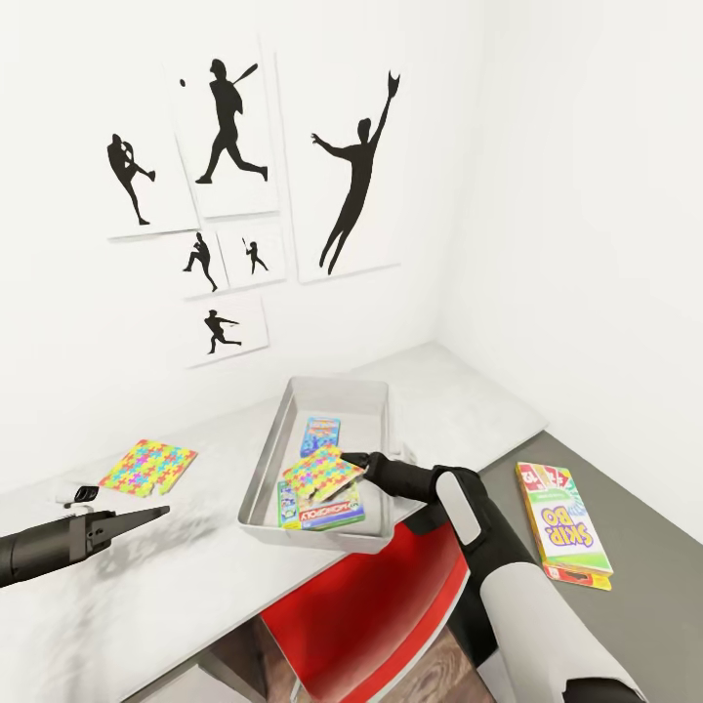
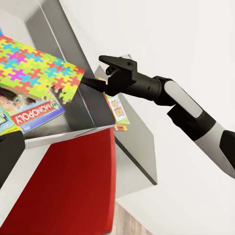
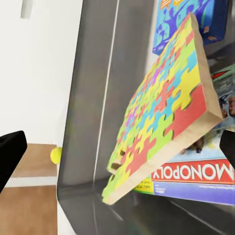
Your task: Put all the toys in the child's room - the three board games (two on the bed and one on the table), the two jigsaw puzzles on the table, and the tennis ball on the table - inside the toy box on the table in the child's room.
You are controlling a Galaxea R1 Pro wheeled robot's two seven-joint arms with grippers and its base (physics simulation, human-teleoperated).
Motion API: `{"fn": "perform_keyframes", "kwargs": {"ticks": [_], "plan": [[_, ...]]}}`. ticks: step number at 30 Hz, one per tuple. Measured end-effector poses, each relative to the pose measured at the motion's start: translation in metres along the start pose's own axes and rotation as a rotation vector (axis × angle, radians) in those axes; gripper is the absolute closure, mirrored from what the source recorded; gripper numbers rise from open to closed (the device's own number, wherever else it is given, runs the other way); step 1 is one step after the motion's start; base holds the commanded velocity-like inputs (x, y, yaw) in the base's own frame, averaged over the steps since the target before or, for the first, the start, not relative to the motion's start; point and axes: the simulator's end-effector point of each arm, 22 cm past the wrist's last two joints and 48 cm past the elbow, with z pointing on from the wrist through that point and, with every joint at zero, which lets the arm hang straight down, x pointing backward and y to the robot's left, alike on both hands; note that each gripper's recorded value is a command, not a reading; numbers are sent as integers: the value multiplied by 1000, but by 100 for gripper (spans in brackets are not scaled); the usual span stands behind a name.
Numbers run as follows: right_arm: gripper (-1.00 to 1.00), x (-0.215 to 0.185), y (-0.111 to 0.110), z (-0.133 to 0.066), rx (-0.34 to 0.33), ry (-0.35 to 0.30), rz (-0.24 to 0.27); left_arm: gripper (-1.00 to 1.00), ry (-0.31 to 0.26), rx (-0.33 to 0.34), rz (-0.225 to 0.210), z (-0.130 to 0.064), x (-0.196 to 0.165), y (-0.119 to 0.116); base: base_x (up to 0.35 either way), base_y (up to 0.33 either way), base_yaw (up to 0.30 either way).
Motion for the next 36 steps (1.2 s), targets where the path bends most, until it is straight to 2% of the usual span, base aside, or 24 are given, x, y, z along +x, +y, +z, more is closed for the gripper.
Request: {"fn": "perform_keyframes", "kwargs": {"ticks": [3, 7, 10, 30, 32, 36], "plan": [[-100, -2, -1, -2, -2, -2, -25, -100, 0, 0, -1, 0, 0, 1, 0, 0, 0], [-100, -19, 22, -11, -61, -38, -73, -100, 0, 0, 0, 0, 0, 0, 0, 0, 0], [-100, -26, 31, -16, -80, -58, -92, -100, 0, 0, -1, 0, 0, 0, 0, 0, 0], [-100, -27, 34, -18, -88, -65, -96, -100, 0, 0, -1, 0, 0, 0, 0, 0, 0], [-100, -28, 42, -20, -118, -68, -101, -100, 0, 0, 1, 0, 0, 0, 0, 0, 0], [-100, -43, 88, -37, -264, -108, -161, -100, -2, 2, 6, -1, -1, -2, 0, 0, 0]]}}
